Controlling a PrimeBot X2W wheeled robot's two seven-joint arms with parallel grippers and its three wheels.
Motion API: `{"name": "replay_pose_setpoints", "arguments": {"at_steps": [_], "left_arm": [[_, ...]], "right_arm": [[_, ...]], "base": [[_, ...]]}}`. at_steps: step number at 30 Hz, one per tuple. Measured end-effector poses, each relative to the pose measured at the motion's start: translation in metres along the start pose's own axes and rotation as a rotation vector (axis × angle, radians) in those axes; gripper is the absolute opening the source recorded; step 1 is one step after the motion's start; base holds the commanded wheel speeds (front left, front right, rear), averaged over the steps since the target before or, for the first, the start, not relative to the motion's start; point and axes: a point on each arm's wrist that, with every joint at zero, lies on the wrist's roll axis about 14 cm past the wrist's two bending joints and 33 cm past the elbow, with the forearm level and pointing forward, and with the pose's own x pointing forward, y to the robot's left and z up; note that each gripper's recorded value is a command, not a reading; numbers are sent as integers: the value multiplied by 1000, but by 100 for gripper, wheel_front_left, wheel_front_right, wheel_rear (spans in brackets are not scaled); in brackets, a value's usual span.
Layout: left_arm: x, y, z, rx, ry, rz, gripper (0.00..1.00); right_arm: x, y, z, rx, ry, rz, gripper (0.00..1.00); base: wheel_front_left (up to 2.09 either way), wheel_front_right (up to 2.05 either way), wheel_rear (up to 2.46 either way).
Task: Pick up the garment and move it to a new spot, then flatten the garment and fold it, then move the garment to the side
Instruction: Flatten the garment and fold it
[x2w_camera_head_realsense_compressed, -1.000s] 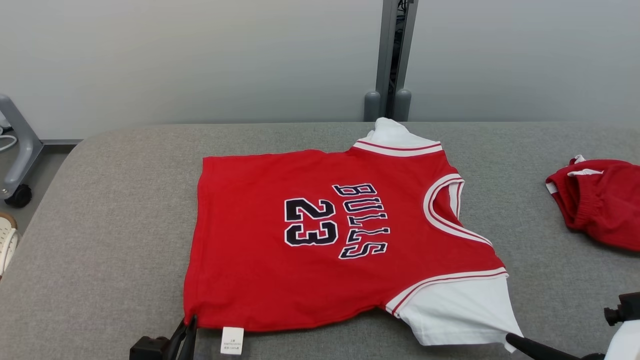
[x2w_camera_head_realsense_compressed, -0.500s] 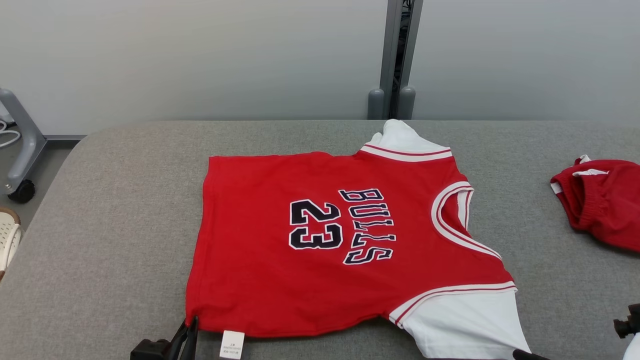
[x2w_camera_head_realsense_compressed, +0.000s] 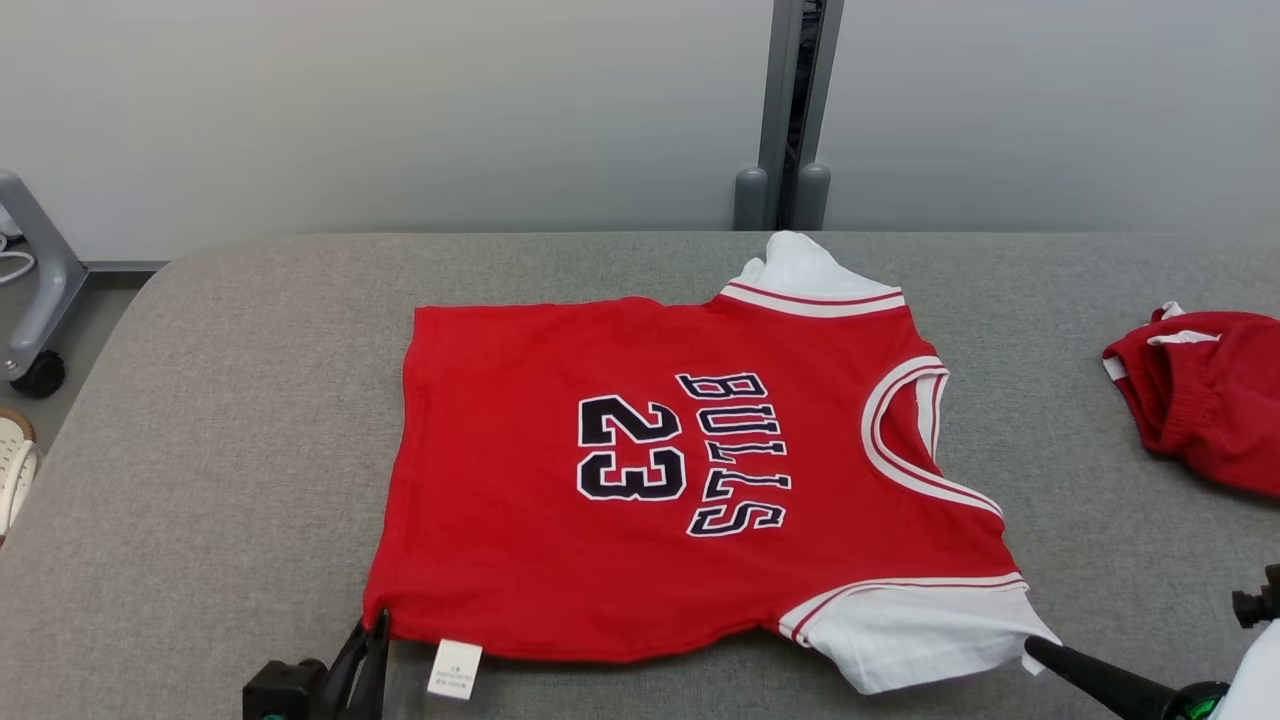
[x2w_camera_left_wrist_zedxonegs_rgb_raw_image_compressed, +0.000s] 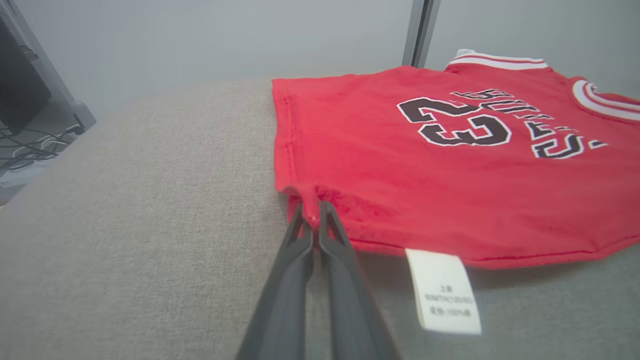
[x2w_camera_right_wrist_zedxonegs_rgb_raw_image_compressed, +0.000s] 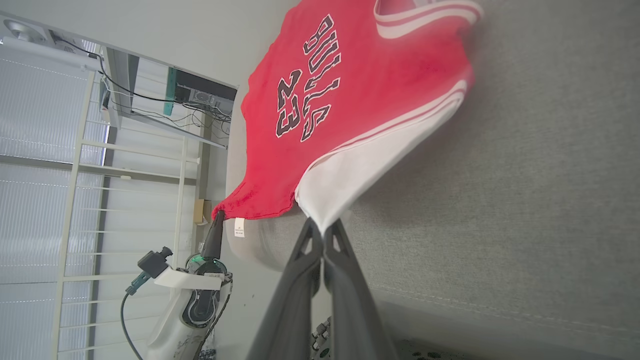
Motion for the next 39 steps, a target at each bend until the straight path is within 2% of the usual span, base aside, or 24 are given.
{"name": "replay_pose_setpoints", "arguments": {"at_steps": [13, 21, 39], "left_arm": [[39, 11, 18, -86, -33, 31, 0], [57, 15, 21, -103, -31, 39, 0], [94, 15, 15, -108, 10, 34, 0]], "right_arm": [[29, -12, 45, -6, -119, -33, 0], [45, -22, 73, -21, -185, -62, 0], [96, -43, 107, -62, -178, -124, 0]], "base": [[0, 0, 0], [0, 0, 0], [0, 0, 0]]}}
